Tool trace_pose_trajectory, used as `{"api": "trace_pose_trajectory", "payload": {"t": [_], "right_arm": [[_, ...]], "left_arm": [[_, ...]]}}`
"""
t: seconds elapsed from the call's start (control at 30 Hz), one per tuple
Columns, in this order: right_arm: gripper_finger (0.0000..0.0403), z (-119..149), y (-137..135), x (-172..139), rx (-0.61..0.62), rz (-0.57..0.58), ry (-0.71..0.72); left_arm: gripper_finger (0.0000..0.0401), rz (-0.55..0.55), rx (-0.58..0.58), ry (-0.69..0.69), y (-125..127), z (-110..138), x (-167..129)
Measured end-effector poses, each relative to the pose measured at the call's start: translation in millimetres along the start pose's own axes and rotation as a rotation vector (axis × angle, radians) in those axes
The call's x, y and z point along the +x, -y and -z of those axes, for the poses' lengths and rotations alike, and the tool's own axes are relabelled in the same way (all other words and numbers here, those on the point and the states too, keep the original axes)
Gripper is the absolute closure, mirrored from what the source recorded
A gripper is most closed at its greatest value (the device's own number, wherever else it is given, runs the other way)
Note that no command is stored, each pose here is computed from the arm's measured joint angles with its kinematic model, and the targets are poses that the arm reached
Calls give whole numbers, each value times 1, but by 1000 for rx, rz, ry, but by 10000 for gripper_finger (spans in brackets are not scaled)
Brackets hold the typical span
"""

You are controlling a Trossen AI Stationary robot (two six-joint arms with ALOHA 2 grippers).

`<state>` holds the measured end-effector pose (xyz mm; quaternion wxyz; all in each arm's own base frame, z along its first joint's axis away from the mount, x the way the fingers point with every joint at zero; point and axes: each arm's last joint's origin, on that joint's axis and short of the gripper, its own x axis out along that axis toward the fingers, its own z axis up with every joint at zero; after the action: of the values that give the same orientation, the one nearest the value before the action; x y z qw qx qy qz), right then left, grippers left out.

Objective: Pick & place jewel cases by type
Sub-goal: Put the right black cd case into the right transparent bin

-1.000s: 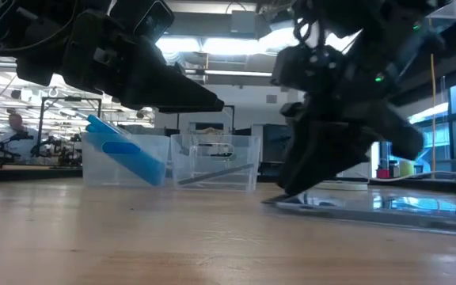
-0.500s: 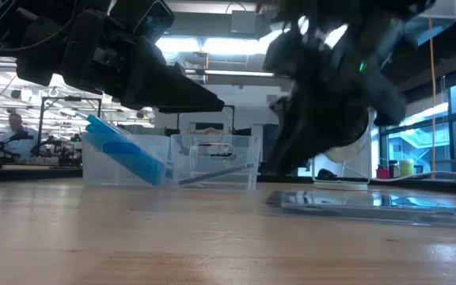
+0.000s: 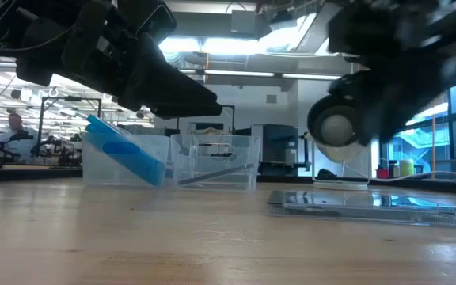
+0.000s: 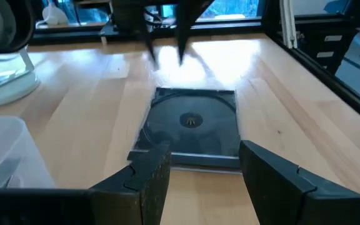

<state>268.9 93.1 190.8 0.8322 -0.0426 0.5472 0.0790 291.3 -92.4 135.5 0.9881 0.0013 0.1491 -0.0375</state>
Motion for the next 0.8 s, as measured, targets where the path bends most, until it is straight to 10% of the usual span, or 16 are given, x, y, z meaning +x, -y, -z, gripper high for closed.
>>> {"api": "trace_pose_trajectory", "payload": {"t": [0.43, 0.8], "right_arm": [[263, 74, 11, 26, -42, -37, 114], [263, 78, 23, 29, -45, -11, 105]], "left_arm": [[214, 57, -64, -19, 4, 1, 6], [214, 74, 37, -56, 20, 12, 37]]}}
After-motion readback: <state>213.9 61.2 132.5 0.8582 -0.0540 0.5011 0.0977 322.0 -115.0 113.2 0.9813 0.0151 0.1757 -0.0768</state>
